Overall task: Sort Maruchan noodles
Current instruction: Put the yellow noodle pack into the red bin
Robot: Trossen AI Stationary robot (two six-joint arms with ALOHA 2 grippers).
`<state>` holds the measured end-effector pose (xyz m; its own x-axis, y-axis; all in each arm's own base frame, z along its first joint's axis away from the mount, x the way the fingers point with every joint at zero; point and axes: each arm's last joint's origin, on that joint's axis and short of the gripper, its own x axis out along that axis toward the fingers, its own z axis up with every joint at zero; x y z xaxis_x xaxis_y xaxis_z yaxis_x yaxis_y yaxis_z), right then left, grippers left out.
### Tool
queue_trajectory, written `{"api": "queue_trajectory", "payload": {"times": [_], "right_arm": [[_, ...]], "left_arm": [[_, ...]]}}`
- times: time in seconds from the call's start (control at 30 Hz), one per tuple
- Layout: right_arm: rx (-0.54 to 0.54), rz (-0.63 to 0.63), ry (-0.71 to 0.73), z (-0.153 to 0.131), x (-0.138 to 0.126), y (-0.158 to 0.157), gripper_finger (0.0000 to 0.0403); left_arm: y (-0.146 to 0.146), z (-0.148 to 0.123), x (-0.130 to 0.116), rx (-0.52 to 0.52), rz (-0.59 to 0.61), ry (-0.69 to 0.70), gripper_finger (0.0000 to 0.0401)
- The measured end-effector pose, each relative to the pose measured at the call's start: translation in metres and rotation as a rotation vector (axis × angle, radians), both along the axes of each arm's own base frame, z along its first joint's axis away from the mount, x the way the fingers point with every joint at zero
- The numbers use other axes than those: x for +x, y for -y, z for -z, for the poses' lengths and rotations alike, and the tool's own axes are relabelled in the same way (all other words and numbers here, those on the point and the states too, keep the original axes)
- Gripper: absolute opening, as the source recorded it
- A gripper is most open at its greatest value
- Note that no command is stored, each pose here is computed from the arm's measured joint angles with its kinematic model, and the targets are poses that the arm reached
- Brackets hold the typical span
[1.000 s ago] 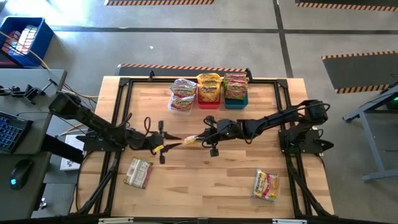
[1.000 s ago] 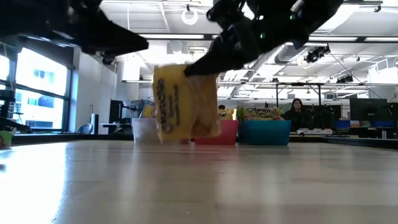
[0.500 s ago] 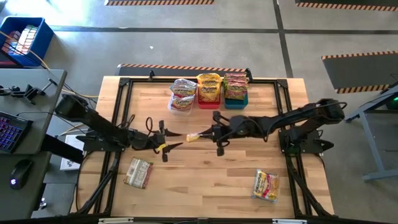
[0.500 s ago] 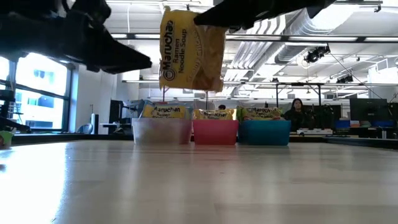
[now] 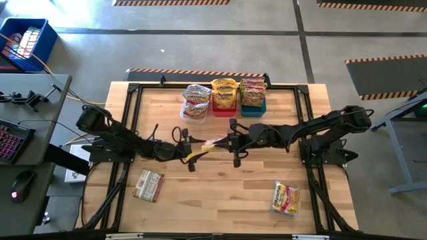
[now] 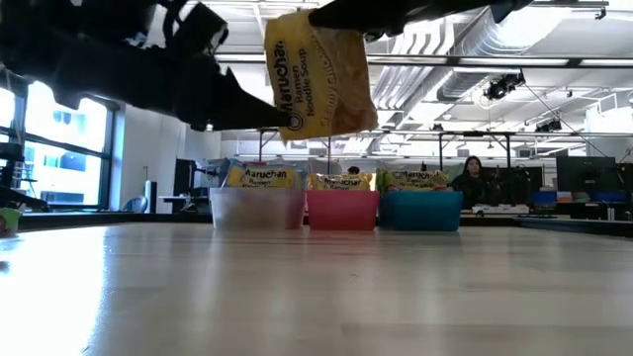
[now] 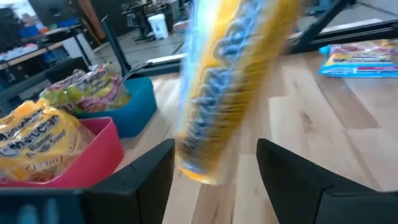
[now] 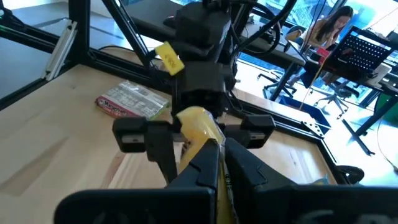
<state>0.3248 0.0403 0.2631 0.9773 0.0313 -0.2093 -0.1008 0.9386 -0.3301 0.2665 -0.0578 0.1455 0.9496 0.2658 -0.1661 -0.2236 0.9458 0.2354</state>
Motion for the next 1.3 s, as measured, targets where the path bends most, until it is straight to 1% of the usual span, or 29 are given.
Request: {"api": "queue_trajectory", "payload": {"times": [0.23, 0.37, 0.47, 0.53, 0.6, 0.7, 0.83, 0.9, 0.93, 1.13, 1.23, 1.3], "right_arm": [[-0.003, -0.002, 0.006, -0.001, 0.000, 0.000, 0.0000], [-0.001, -0.004, 0.008, -0.001, 0.000, -0.001, 0.0000], [0.000, -0.005, 0.012, -0.001, 0.000, -0.001, 0.0000], [0.004, -0.009, 0.015, -0.001, 0.000, -0.001, 0.0000], [0.004, -0.013, 0.014, -0.001, 0.000, -0.001, 0.0000], [0.007, -0.008, 0.014, -0.001, 0.000, -0.001, 0.0000], [0.011, 0.036, 0.015, -0.001, 0.000, 0.000, 0.0006], [0.004, 0.068, 0.013, -0.001, 0.000, 0.001, 0.0020], [-0.003, 0.093, 0.008, -0.001, 0.000, 0.002, 0.0031], [-0.078, 0.280, -0.060, -0.003, -0.010, 0.010, 0.0114], [-0.091, 0.317, -0.083, -0.007, -0.016, 0.015, 0.0153], [-0.094, 0.304, -0.119, -0.006, -0.019, 0.018, 0.0173]], "left_arm": [[-0.006, 0.004, 0.003, -0.027, -0.031, -0.006, 0.0219], [-0.004, 0.003, 0.004, -0.020, 0.039, -0.007, 0.0218], [-0.003, 0.003, 0.004, -0.026, 0.071, -0.004, 0.0208], [-0.003, 0.003, 0.004, -0.027, 0.083, -0.005, 0.0190], [-0.003, 0.003, 0.004, -0.029, 0.097, -0.006, 0.0163], [-0.003, 0.003, 0.004, -0.030, 0.102, -0.007, 0.0111], [-0.003, 0.004, 0.004, -0.028, 0.103, -0.018, 0.0039], [-0.003, 0.004, 0.003, -0.031, 0.117, -0.029, 0.0013], [-0.003, 0.004, 0.003, -0.037, 0.120, -0.039, 0.0008], [-0.017, -0.005, -0.008, -0.114, 0.057, -0.150, 0.0007], [-0.026, -0.010, -0.011, -0.155, -0.001, -0.252, 0.0003], [-0.032, -0.016, -0.008, -0.177, -0.042, -0.326, 0.0002]]}}
